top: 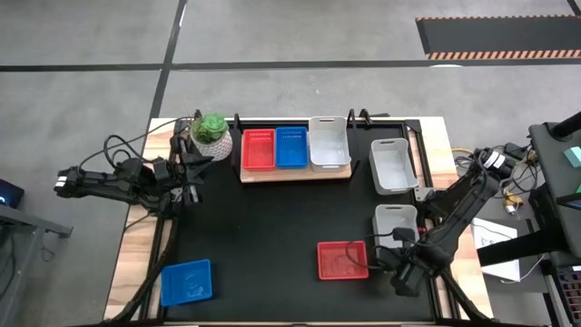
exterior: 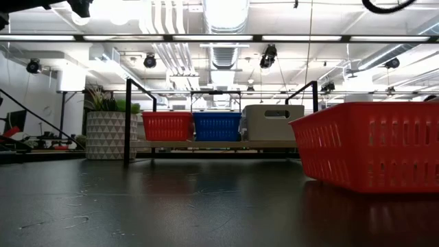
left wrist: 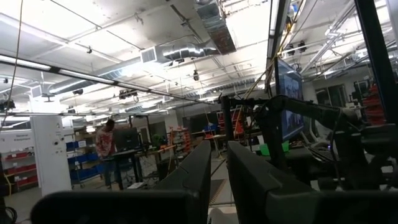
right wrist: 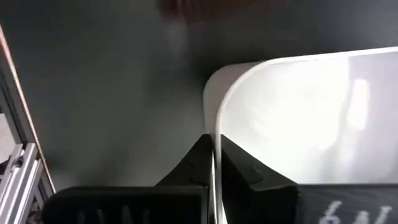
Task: Stack baskets on shelf by color
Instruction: Stack the bottom white bin on top of the white bin on the shelf
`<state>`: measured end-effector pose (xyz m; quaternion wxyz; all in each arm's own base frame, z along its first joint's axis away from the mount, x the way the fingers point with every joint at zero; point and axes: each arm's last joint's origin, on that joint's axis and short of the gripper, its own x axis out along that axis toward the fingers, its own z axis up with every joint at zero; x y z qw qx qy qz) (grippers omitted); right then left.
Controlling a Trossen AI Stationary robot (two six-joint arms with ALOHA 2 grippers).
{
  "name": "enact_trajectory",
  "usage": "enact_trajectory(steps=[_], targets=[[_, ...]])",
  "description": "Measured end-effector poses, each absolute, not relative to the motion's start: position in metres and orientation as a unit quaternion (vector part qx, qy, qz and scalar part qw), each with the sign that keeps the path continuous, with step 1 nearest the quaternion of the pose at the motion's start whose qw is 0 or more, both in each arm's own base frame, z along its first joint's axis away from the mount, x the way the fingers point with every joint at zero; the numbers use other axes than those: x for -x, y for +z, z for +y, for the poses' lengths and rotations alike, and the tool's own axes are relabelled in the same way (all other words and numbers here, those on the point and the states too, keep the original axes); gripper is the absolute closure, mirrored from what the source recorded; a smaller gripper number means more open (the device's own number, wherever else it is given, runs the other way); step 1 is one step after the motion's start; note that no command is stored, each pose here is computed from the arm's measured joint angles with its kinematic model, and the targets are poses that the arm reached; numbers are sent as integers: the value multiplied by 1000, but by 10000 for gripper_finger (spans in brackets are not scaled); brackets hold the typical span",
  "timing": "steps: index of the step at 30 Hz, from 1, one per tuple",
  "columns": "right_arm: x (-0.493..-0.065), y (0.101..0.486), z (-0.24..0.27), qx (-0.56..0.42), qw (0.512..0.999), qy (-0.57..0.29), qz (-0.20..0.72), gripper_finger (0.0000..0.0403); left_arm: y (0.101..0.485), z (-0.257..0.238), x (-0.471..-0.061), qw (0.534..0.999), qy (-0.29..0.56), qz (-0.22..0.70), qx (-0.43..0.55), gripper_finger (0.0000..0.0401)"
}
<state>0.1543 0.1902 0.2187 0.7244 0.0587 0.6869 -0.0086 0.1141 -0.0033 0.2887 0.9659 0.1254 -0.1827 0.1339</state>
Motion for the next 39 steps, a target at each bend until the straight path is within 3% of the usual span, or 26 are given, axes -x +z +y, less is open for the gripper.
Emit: enact_trajectory(steps=[13,26,33,39], targets=[[-168,283,182,-22,771,-70,633,394,289,-3,-114,966,134,-182,-128,364],[-204,341,184,-1,864,41,501,394,289,-3,-114,966,134,-182,-129,364],[-230,360,170,83,897,87,425,394,289,-3,-114,966,134,-182,-129,364],[-254,365,136,170,900,50,398,394,289,-3,-114,965,134,-182,-130,364]])
